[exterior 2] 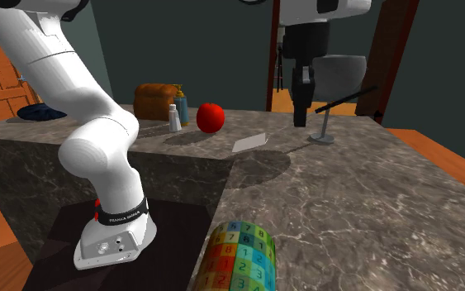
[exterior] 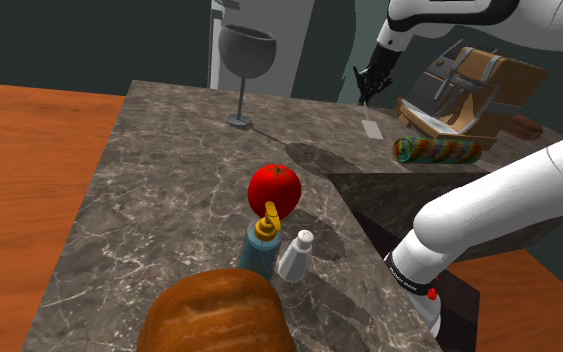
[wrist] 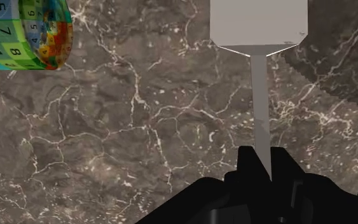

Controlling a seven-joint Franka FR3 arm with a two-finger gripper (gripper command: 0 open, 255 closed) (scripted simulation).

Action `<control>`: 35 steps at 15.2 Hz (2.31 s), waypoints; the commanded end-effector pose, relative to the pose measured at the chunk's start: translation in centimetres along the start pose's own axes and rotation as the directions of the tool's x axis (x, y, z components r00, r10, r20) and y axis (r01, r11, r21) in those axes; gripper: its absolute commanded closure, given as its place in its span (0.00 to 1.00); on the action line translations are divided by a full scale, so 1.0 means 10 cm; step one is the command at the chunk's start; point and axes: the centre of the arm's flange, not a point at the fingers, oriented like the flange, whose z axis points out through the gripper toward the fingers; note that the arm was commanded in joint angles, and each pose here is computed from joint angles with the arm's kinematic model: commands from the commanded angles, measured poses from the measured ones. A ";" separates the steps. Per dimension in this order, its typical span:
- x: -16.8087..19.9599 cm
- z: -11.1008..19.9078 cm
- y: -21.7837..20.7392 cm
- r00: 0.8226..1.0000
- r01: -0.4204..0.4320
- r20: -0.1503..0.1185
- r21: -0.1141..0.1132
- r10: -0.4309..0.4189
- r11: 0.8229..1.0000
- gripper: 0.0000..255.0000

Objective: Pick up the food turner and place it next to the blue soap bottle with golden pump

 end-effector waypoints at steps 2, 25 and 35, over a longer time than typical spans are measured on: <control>0.01 -0.15 0.00 1.000 0.000 0.000 0.000 0.000 1.000 1.00; -0.81 -0.80 -1.17 1.000 0.000 0.000 0.000 0.000 1.000 1.00; -1.59 -0.85 -2.23 1.000 0.000 0.000 0.000 0.000 1.000 1.00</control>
